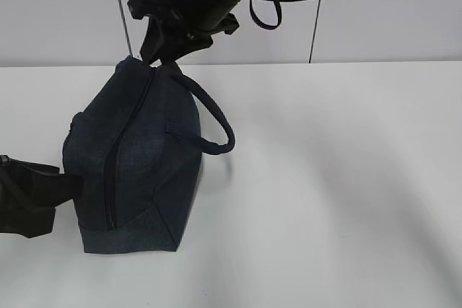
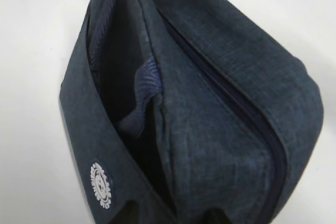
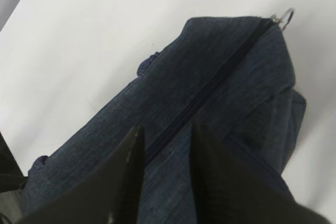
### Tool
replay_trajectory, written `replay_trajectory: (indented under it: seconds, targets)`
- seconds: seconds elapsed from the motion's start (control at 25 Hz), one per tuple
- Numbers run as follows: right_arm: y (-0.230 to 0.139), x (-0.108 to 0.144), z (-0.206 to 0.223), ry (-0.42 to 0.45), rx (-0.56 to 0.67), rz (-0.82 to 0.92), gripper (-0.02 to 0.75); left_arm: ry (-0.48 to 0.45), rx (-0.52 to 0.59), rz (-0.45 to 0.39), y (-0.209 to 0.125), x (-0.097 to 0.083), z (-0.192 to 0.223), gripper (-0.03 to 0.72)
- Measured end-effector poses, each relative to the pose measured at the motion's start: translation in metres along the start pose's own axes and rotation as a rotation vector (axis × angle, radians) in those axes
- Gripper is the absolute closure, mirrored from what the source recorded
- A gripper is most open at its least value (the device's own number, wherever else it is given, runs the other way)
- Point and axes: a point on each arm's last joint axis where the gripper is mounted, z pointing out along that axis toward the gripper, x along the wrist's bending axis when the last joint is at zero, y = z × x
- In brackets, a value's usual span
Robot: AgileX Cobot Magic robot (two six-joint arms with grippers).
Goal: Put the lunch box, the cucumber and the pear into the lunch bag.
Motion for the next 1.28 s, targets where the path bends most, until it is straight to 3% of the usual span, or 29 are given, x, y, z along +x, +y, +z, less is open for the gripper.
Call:
replay_trajectory:
  seconds: [0.36, 0.72, 0.88, 1.0, 1.12, 1.28]
  targets:
    - [-0.039, -0.01, -0.013, -0.158, -0.206, -0.013, 0.494, 0.0, 0.0, 0.0, 0.0, 0.0, 0.0, 0.447]
    - [-0.04, 0.009, -0.051, -0.161, -0.262, -0.073, 0.495, 0.0, 0.0, 0.0, 0.0, 0.0, 0.0, 0.447]
    - [-0.048, 0.012, -0.059, -0.175, -0.207, -0.069, 0.496, 0.0, 0.0, 0.0, 0.0, 0.0, 0.0, 0.447]
    - [-0.069, 0.004, -0.064, -0.285, -0.104, -0.051, 0.496, 0.0, 0.0, 0.0, 0.0, 0.0, 0.0, 0.447]
    - [-0.094, -0.009, -0.074, -0.463, -0.004, -0.059, 0.496, 0.0, 0.0, 0.0, 0.0, 0.0, 0.0, 0.447]
    - [-0.115, -0.015, -0.094, -0.615, 0.017, -0.067, 0.498, 0.0, 0.0, 0.0, 0.0, 0.0, 0.0, 0.447]
